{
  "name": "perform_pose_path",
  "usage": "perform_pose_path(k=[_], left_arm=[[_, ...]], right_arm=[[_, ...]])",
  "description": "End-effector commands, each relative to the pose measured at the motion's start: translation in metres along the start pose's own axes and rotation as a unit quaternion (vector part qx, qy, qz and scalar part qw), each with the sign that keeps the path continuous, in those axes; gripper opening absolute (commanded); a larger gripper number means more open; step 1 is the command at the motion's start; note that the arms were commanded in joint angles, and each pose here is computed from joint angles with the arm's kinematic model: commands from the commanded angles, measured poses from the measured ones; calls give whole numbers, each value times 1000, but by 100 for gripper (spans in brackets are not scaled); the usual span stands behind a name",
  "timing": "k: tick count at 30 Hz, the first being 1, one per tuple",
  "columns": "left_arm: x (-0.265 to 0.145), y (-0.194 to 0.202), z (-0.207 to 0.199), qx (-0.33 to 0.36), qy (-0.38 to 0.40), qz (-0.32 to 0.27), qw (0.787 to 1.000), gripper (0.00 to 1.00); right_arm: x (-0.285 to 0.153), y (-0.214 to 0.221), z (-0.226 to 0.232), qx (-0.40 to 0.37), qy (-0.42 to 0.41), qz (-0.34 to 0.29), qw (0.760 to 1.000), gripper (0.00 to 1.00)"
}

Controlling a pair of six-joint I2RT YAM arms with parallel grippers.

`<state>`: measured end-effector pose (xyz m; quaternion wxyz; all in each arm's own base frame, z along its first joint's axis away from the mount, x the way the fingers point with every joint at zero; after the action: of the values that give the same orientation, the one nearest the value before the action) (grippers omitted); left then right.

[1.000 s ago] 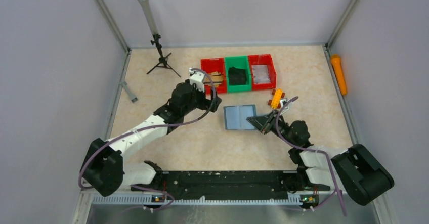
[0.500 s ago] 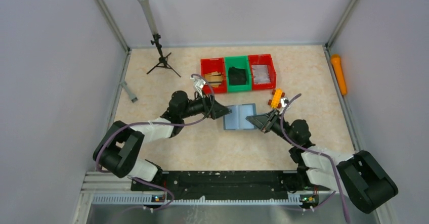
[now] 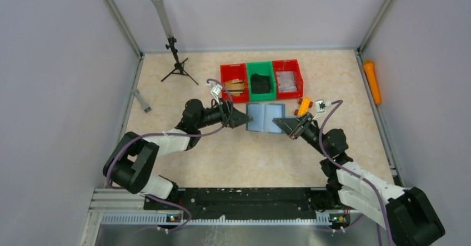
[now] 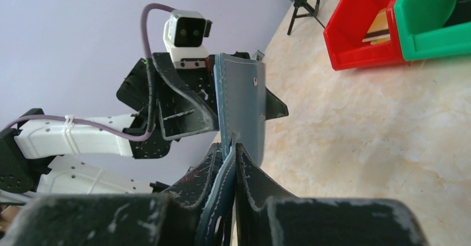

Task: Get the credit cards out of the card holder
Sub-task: Place the card holder at the center of the board.

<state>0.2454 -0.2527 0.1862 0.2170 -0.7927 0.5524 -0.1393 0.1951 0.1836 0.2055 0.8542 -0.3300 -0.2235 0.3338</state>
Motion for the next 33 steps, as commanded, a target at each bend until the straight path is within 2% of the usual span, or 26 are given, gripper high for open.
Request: perform_pose_path(k=[1, 5, 9, 12, 19, 21, 23, 27, 29, 33], left_arm=[[-7, -9, -7, 19, -1, -19, 1000, 99], [-8, -3, -28, 11, 84, 3, 996, 99], [-14, -1, -55, 21, 195, 10, 980, 97], [-8, -1, -48, 4, 192, 22, 981, 91], [2, 0, -27, -13, 126, 33, 991, 93], [2, 1, -31, -3, 137, 35, 990, 92], [4, 5, -37, 4, 152, 45, 987, 85], [11, 10, -38, 6, 154, 67, 986, 62], [12, 10, -37, 8, 152, 65, 986, 47], [16, 10, -27, 5, 119, 70, 990, 9]], right_arm=[[3, -29, 15, -36, 2, -40, 999, 0], [1, -33, 21, -36, -5, -43, 998, 0], [1, -33, 26, -26, -22, -41, 999, 0], [1, -33, 29, -19, -32, -43, 998, 0], [2, -35, 34, -15, -46, -44, 998, 0], [3, -35, 33, -14, -43, -44, 998, 0], [4, -34, 32, -12, -42, -39, 998, 0], [9, -29, 28, -7, -38, -21, 999, 0], [12, -26, 24, -5, -31, -11, 999, 0], [16, -18, 19, -3, -28, 20, 999, 0]])
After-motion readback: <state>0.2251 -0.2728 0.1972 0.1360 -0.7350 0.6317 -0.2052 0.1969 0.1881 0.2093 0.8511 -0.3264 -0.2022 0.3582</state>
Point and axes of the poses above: each gripper's point midway between its finger pads, its own x axis out along the fingers, its own z axis along the line the jaws close on, y = z × x, the point moved 5 cm from there along -x, back along the fingers, and after that the axes turned 10 degrees about -x, right-handed, at the moved point
